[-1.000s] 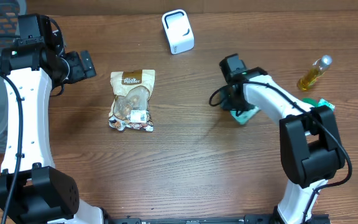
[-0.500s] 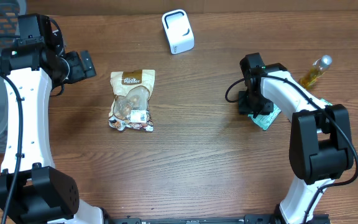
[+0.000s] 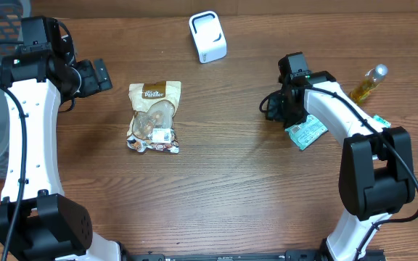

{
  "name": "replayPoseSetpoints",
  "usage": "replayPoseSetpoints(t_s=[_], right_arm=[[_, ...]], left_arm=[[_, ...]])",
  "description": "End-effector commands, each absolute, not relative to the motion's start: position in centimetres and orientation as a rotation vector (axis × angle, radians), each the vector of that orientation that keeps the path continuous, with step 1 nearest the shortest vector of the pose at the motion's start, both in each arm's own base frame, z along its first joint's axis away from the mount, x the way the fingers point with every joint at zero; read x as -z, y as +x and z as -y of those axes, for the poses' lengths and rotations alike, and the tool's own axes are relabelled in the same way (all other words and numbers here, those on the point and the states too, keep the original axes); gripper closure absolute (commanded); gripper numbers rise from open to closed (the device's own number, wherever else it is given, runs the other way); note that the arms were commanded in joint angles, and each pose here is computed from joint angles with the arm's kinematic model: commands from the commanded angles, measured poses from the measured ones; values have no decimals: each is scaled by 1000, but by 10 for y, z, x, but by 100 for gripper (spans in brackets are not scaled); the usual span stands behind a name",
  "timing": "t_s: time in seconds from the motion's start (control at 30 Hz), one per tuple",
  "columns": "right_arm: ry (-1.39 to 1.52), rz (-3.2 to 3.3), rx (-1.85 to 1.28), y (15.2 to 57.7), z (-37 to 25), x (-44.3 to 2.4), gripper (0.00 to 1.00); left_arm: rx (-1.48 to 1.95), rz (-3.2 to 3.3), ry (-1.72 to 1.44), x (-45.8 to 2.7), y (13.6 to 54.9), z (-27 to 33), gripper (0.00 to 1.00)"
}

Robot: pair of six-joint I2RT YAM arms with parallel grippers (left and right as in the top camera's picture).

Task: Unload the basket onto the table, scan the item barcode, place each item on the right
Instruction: 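Open the right gripper to release the wipe pack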

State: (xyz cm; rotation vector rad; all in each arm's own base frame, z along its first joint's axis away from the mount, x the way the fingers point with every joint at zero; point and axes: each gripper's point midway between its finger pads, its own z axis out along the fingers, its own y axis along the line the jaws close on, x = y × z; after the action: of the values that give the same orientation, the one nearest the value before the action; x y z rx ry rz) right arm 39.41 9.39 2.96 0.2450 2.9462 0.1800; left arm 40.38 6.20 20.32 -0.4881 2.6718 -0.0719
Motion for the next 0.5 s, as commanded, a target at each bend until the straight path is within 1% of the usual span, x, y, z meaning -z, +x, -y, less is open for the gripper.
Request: replayPoseSetpoints(t_s=[0.0, 0.2, 0.47], right_arm=[[274, -2951, -141, 384, -89, -22, 52], [290, -3013, -73, 363, -78, -8, 50], [299, -3101, 148, 336, -53, -7, 48]], left_arm=[[60, -2671, -482, -204, 406, -65, 1], [60, -2671, -482, -204, 406, -65, 0], [60, -2671, -482, -204, 406, -65, 0]])
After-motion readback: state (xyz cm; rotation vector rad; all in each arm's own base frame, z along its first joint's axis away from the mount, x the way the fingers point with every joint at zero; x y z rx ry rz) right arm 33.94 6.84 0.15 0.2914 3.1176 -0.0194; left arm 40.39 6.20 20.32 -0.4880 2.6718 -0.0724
